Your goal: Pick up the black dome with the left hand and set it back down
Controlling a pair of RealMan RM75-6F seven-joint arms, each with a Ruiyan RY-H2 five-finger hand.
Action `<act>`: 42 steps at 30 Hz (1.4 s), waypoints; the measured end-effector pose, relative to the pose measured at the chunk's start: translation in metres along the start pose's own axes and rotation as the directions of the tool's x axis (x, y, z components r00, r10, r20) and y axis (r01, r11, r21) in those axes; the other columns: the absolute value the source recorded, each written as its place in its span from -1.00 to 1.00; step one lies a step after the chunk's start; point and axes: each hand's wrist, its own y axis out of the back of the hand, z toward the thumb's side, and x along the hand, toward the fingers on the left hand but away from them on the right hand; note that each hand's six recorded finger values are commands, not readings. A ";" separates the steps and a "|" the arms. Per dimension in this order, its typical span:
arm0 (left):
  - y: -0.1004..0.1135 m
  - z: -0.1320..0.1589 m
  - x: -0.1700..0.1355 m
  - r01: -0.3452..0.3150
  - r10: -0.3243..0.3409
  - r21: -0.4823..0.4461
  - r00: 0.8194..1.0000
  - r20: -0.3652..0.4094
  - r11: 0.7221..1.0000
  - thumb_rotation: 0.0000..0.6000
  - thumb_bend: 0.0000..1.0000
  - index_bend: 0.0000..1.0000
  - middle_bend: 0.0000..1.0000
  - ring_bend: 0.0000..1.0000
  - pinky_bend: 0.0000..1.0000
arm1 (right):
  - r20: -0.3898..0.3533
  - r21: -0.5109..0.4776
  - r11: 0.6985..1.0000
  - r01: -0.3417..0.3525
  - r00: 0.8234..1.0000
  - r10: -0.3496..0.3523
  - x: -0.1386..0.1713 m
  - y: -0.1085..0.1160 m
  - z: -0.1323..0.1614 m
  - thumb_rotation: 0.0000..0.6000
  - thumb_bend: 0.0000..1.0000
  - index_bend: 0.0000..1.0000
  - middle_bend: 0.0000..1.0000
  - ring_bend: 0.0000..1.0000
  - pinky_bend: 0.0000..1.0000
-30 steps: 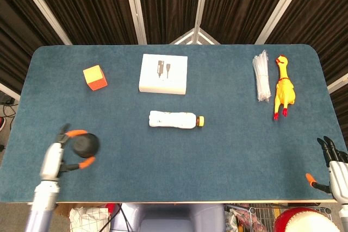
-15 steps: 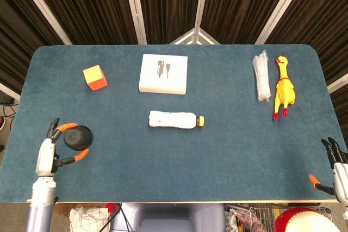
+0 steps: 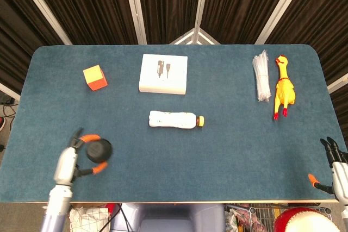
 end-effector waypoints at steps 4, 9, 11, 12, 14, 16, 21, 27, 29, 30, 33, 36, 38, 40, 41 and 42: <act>0.016 0.002 0.002 -0.011 0.012 -0.042 1.000 0.015 0.999 1.00 -0.04 -0.27 -0.05 -0.97 -1.00 | -0.006 0.003 1.000 -0.004 1.000 0.004 0.000 -0.001 0.002 1.00 -0.47 -1.00 -1.00 -0.60 -0.62; -0.022 -0.004 -0.027 0.188 -0.188 0.017 0.982 -0.004 0.982 1.00 -0.04 -0.21 0.00 -0.97 -1.00 | -0.010 0.015 1.000 -0.021 1.000 0.021 0.000 -0.006 0.004 1.00 -0.47 -1.00 -1.00 -0.60 -0.62; -0.021 -0.008 -0.033 0.192 -0.192 0.011 0.981 -0.020 0.981 1.00 -0.04 -0.19 0.02 -0.97 -1.00 | -0.006 0.012 1.000 -0.016 1.000 0.016 0.000 -0.004 0.003 1.00 -0.47 -1.00 -1.00 -0.60 -0.62; -0.016 -0.009 -0.032 0.170 -0.170 0.002 0.985 -0.026 0.985 1.00 -0.04 -0.19 0.02 -0.97 -1.00 | -0.003 0.009 1.000 -0.013 1.000 0.013 0.000 -0.003 0.002 1.00 -0.47 -1.00 -1.00 -0.60 -0.62; 0.003 -0.011 -0.022 0.081 -0.082 -0.022 0.996 -0.034 0.996 1.00 -0.04 -0.20 0.01 -0.97 -1.00 | 0.001 0.005 1.000 -0.007 1.000 0.007 0.000 -0.002 0.001 1.00 -0.47 -1.00 -1.00 -0.60 -0.62; 0.021 -0.010 -0.010 -0.006 0.005 -0.039 0.999 -0.032 0.999 1.00 -0.04 -0.22 -0.01 -0.97 -1.00 | 0.000 0.006 1.000 -0.011 1.000 0.011 -0.001 -0.003 0.001 1.00 -0.47 -1.00 -1.00 -0.60 -0.62; 0.041 -0.003 0.012 -0.089 0.090 -0.045 0.996 0.008 0.995 1.00 -0.04 -0.22 -0.03 -0.97 -1.00 | -0.013 0.017 0.999 -0.030 0.999 0.030 -0.001 -0.008 0.005 1.00 -0.47 -1.00 -1.00 -0.60 -0.62; 0.001 -0.025 0.003 0.047 -0.048 -0.011 0.998 -0.032 0.999 1.00 -0.04 -0.22 -0.01 -0.98 -1.00 | -0.002 0.015 1.000 -0.021 1.000 0.021 -0.001 -0.007 0.003 1.00 -0.47 -1.00 -1.00 -0.60 -0.62; -0.009 -0.031 0.010 0.070 -0.070 -0.004 0.997 -0.040 0.998 1.00 -0.04 -0.22 -0.01 -0.98 -1.00 | -0.002 0.017 1.000 -0.024 1.000 0.024 0.000 -0.007 0.002 1.00 -0.47 -1.00 -1.00 -0.60 -0.62; -0.013 -0.033 0.013 0.077 -0.077 -0.002 0.996 -0.043 0.997 1.00 -0.04 -0.22 -0.01 -0.98 -1.00 | -0.002 0.017 1.000 -0.026 1.000 0.026 0.000 -0.007 0.002 1.00 -0.47 -1.00 -1.00 -0.60 -0.62; -0.026 -0.036 0.024 0.101 -0.101 -0.007 0.994 -0.050 0.995 1.00 -0.04 -0.22 -0.01 -0.98 -1.00 | -0.004 0.014 1.000 -0.026 1.000 0.026 0.001 -0.006 0.003 1.00 -0.47 -1.00 -1.00 -0.60 -0.62; -0.034 -0.037 0.034 0.106 -0.107 -0.009 0.993 -0.050 0.994 1.00 -0.04 -0.22 -0.02 -0.98 -1.00 | -0.003 0.012 1.000 -0.021 1.000 0.021 0.002 -0.004 0.002 1.00 -0.47 -1.00 -1.00 -0.60 -0.62; -0.039 -0.038 0.041 0.104 -0.104 -0.001 0.993 -0.050 0.995 1.00 -0.04 -0.23 -0.03 -0.98 -1.00 | -0.003 0.010 1.000 -0.021 1.000 0.021 0.002 -0.003 0.002 1.00 -0.47 -1.00 -1.00 -0.60 -0.62; -0.045 -0.040 0.046 0.107 -0.107 0.006 0.993 -0.054 0.994 1.00 -0.04 -0.23 -0.04 -0.98 -1.00 | -0.004 0.011 1.000 -0.025 1.000 0.025 0.001 -0.005 0.002 1.00 -0.47 -1.00 -1.00 -0.60 -0.62; -0.050 -0.041 0.050 0.114 -0.113 0.009 0.992 -0.058 0.993 1.00 -0.04 -0.23 -0.04 -0.98 -1.00 | -0.003 0.012 1.000 -0.027 1.000 0.027 0.000 -0.006 0.002 1.00 -0.47 -1.00 -1.00 -0.60 -0.62; -0.054 -0.042 0.053 0.120 -0.119 0.007 0.991 -0.061 0.993 1.00 -0.04 -0.23 -0.04 -0.98 -1.00 | -0.003 0.013 0.999 -0.029 1.000 0.029 0.000 -0.007 0.001 1.00 -0.47 -1.00 -1.00 -0.60 -0.62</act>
